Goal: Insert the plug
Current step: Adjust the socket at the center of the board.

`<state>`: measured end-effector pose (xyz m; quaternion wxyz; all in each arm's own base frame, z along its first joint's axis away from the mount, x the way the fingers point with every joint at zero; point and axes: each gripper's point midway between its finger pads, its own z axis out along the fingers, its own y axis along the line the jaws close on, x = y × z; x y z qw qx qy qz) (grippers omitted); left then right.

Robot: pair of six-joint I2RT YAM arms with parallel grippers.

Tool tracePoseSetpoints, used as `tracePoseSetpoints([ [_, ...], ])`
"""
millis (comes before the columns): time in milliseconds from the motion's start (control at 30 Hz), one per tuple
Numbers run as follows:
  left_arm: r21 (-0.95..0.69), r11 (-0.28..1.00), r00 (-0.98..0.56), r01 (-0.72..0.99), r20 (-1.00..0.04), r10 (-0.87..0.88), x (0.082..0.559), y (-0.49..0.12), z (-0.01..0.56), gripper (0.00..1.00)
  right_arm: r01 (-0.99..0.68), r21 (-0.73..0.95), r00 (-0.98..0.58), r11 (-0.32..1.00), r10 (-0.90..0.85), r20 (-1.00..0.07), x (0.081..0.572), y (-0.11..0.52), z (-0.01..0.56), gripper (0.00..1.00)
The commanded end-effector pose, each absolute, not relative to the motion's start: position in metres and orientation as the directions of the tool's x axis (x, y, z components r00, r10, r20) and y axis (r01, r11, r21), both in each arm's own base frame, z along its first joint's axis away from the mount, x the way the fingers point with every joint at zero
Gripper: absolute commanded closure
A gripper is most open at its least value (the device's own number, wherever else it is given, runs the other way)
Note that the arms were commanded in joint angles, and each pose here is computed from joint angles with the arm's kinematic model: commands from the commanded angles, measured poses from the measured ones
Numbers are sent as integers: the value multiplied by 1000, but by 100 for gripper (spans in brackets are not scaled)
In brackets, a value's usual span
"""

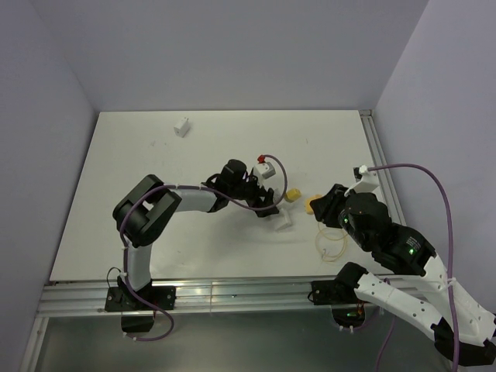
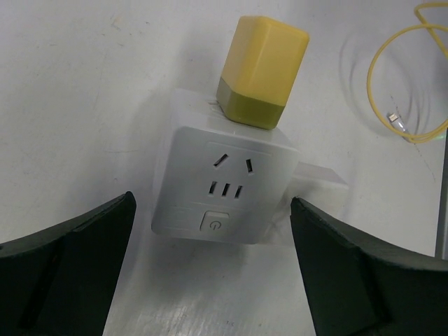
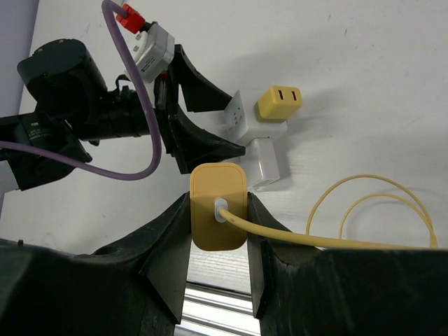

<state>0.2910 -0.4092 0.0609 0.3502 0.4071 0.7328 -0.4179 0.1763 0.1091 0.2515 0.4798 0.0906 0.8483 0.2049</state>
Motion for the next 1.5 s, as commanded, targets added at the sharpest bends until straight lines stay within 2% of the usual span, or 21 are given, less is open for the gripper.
tracePoseSetpoints([
  [0, -292, 298, -363, 909, -905, 221, 299, -417, 95, 1, -73, 472, -472, 879, 386, -793, 181, 112, 272, 100],
  [133, -281, 361, -353, 889, -923, 154, 301, -406, 120, 0, -73, 476, -469, 877, 390, -792, 181, 112, 273, 100],
  [200, -299, 444, -368, 845, -927, 76, 310, -396, 139, 1, -77, 479, -469, 874, 392, -792, 181, 113, 274, 100],
  [333, -409, 544, -436, 733, -896, -86, 317, -377, 168, 1, -83, 481, -468, 873, 392, -792, 182, 114, 275, 100],
  [367, -463, 571, -496, 678, -862, -110, 318, -373, 164, 1, -84, 484, -466, 871, 395, -792, 182, 114, 276, 100],
  [400, -482, 660, -507, 576, -844, -174, 335, -363, 169, 1, -84, 485, -465, 870, 396, -792, 182, 114, 276, 100],
  [500, -607, 730, -613, 315, -717, -332, 344, -350, 158, 1, -87, 494, -463, 865, 404, -789, 181, 114, 275, 100],
  [567, -652, 721, -612, 233, -675, -412, 336, -354, 158, 1, -92, 502, -458, 860, 411, -788, 181, 115, 277, 100],
  [700, -674, 707, -538, 215, -686, -490, 303, -382, 170, 1, -92, 505, -457, 858, 413, -787, 179, 113, 279, 100],
  [767, -700, 703, -500, 126, -657, -564, 302, -382, 169, 1, -94, 507, -455, 857, 416, -787, 178, 112, 281, 100],
  [900, -696, 717, -457, 30, -648, -610, 291, -387, 161, 0, -97, 514, -449, 852, 423, -787, 174, 109, 284, 100],
  [1033, -645, 750, -468, -147, -622, -628, 283, -385, 136, 1, -90, 518, -444, 851, 431, -785, 171, 104, 282, 100],
  [1467, -680, 710, -513, -182, -550, -659, 277, -395, 109, 4, -93, 521, -438, 848, 435, -787, 168, 101, 284, 100],
])
